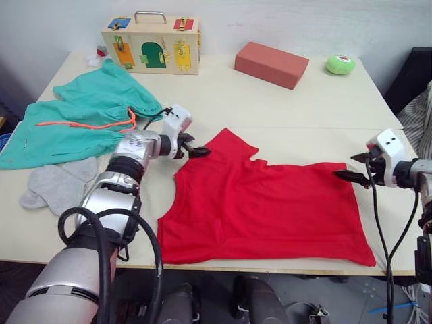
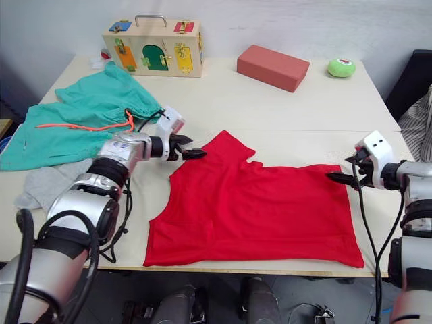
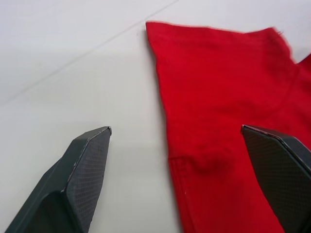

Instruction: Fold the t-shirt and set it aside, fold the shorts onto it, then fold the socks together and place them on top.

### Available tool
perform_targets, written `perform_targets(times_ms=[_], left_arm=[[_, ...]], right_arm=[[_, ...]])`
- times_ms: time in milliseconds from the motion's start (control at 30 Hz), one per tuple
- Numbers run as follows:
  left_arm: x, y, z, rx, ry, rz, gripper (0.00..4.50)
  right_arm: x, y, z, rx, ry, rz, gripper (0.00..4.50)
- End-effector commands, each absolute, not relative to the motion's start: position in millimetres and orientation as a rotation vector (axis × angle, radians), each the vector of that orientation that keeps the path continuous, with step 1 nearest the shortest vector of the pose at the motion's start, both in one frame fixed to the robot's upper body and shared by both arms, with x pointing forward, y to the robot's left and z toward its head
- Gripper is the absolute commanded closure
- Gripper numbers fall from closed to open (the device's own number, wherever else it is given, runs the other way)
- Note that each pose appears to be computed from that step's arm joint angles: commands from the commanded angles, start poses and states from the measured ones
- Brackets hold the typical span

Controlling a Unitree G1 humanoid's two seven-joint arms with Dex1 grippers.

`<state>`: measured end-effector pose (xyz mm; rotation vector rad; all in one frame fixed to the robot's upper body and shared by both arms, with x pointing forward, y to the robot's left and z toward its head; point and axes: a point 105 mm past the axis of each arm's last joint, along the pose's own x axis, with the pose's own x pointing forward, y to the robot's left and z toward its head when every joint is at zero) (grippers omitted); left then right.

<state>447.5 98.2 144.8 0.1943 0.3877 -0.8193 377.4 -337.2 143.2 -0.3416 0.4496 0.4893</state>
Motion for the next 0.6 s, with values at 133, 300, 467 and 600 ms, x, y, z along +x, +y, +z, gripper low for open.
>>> perform_targets(times_ms=[133,300,467,600], left_arm=[[455,93,152,0.178,0.37,-0.748,0.2],[454,92,149,0.133,0.387,-0.751,1.59],[453,97,143,0.156,0.398,-0.744,3.24],[454,96,143,0.174,0.362,-0.747,4.49]], right_arm=[[383,-335,144,-0.336,0.465,0.472,0.0],[387,-330,139,-0.291,0.477,0.461,0.38],[391,-330,140,-0.286,0.457,0.431,2.0],[391,-332,144,-0.3,0.427,0.426,3.53]])
